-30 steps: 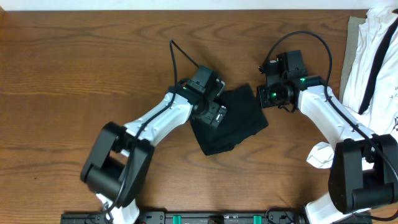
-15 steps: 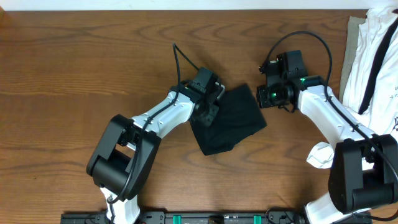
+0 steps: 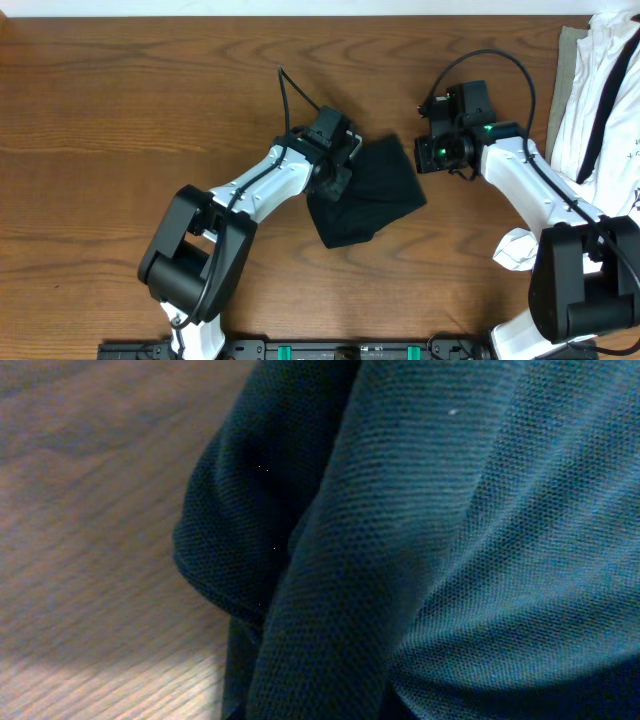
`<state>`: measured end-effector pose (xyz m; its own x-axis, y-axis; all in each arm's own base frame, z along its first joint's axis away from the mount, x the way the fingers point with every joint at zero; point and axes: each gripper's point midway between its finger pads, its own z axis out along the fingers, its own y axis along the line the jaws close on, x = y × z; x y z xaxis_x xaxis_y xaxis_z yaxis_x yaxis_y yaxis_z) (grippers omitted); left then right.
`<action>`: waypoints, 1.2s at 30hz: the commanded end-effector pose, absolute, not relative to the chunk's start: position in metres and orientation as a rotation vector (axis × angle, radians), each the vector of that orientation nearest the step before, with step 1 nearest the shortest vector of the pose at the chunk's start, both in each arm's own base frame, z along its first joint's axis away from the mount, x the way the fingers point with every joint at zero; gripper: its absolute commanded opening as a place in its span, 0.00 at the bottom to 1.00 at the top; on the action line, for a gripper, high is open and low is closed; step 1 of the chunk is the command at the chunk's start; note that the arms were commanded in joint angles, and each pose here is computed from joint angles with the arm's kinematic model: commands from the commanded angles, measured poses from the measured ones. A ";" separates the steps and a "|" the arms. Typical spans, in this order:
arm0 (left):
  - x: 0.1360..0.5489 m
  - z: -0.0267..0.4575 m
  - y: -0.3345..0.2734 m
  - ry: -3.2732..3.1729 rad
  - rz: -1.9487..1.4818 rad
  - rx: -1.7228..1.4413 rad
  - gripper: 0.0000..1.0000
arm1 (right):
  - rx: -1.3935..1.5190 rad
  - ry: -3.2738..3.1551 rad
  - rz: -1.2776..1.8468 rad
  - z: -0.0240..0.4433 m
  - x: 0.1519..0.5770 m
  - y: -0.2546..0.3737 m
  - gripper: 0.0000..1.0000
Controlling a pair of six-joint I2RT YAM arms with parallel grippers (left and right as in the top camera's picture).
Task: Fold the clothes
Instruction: 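Grasp the black bundle's left edge with the left gripper, then lift the right gripper away and drag the bundle up-left with left gripper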
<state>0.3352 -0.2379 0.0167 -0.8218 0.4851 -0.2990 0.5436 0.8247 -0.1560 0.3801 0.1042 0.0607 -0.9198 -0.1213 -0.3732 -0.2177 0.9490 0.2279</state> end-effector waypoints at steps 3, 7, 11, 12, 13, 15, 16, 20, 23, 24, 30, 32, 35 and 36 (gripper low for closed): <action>0.358 0.063 -0.224 2.647 -0.244 0.721 0.06 | -0.182 2.714 0.362 0.072 0.384 0.084 0.01; 0.366 0.089 -0.211 2.582 -0.145 0.676 0.06 | -0.125 2.703 0.347 0.079 0.386 0.067 0.05; 0.368 0.112 -0.207 2.528 -0.132 0.650 0.06 | -0.070 2.710 0.330 0.078 0.386 0.051 0.09; 0.369 0.116 -0.207 2.519 -0.135 0.646 0.06 | -0.058 2.713 0.318 0.078 0.386 0.047 0.11; 0.369 0.119 -0.206 2.511 -0.138 0.640 0.06 | -0.047 2.716 0.303 0.077 0.386 0.043 0.12; 0.371 0.123 -0.202 2.505 -0.137 0.624 0.06 | -0.025 2.726 0.267 0.076 0.385 0.035 0.31; 0.373 0.123 -0.200 2.506 -0.134 0.615 0.06 | -0.020 2.732 0.254 0.075 0.384 0.033 0.48; 0.380 0.124 -0.185 2.518 -0.122 0.562 0.06 | -0.011 2.742 0.218 0.073 0.383 0.028 0.99; 0.385 0.124 -0.175 2.529 -0.119 0.505 0.06 | -0.011 2.742 0.219 0.073 0.383 0.028 0.99; 0.386 0.123 -0.172 2.531 -0.116 0.497 0.06 | -0.011 2.742 0.220 0.073 0.383 0.028 0.99; 0.392 0.125 -0.164 2.525 -0.109 0.464 0.06 | -0.012 2.741 0.220 0.074 0.383 0.029 0.99; 0.396 0.126 -0.159 2.522 -0.106 0.445 0.06 | -0.012 2.741 0.220 0.074 0.383 0.029 0.99; 0.402 0.127 -0.146 2.523 -0.095 0.401 0.06 | -0.012 2.740 0.220 0.074 0.383 0.029 0.99; 0.404 0.127 -0.142 2.522 -0.091 0.387 0.06 | -0.012 2.741 0.220 0.074 0.383 0.029 0.99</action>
<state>0.3908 -0.1558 0.1099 -0.8023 0.3057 -0.5127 0.3462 0.9380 0.0176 0.3844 0.0311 0.0689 -0.9285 0.0232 -0.3705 -0.0392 0.9864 0.1599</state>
